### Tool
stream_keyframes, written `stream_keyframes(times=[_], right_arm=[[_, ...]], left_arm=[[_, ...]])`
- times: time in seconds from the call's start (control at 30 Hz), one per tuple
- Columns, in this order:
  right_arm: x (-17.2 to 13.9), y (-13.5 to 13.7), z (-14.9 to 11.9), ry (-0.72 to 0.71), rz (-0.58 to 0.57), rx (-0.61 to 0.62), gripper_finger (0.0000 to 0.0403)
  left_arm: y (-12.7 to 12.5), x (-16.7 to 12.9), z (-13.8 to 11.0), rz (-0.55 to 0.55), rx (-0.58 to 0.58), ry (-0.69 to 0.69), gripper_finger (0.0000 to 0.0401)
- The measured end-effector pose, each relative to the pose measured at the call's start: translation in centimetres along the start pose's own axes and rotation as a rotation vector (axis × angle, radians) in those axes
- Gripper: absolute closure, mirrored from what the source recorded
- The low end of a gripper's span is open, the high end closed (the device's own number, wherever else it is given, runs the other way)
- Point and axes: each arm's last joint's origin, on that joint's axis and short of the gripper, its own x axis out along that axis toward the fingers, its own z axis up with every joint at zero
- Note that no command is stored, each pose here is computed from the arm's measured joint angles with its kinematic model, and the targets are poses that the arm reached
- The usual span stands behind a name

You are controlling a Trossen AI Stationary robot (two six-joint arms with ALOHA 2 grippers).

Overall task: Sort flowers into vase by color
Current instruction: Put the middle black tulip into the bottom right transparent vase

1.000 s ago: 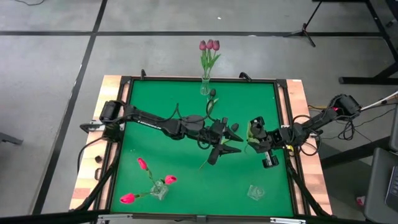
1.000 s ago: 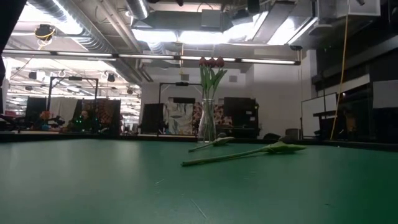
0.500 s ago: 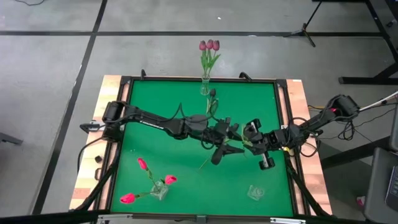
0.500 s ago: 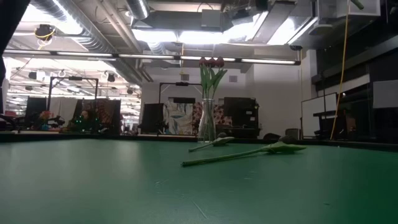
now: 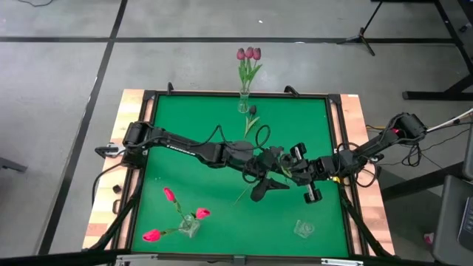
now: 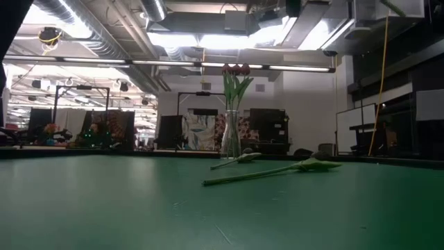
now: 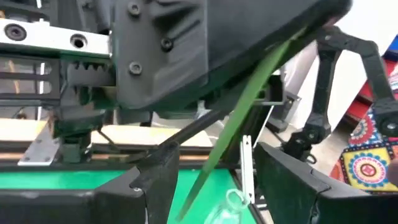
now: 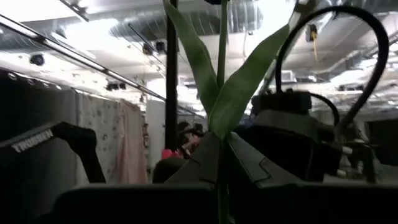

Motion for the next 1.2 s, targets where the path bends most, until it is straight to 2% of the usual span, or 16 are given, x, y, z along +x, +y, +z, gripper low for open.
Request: stream_keyframes(times=[0.33, 0.83, 1.13, 1.2], right_arm=[[0.0, 0.0, -0.5, 0.050, -0.014, 0.020, 0.0388], [0.0, 0.0, -0.8, 0.081, -0.021, 0.032, 0.0388], [-0.1, -0.2, -1.4, 0.153, -0.117, 0.017, 0.0388], [-0.2, -0.3, -1.6, 0.171, -0.140, 0.015, 0.0388]], left_arm=[[0.3, 0.0, -0.1, 0.084, 0.027, 0.002, 0.0208], [-0.5, 0.1, -0.9, 0.158, 0.027, 0.045, 0.0317], [-0.9, 0.1, -1.2, 0.213, 0.034, 0.057, 0.0391], [-0.8, 0.1, -1.3, 0.222, 0.033, 0.067, 0.0395]])
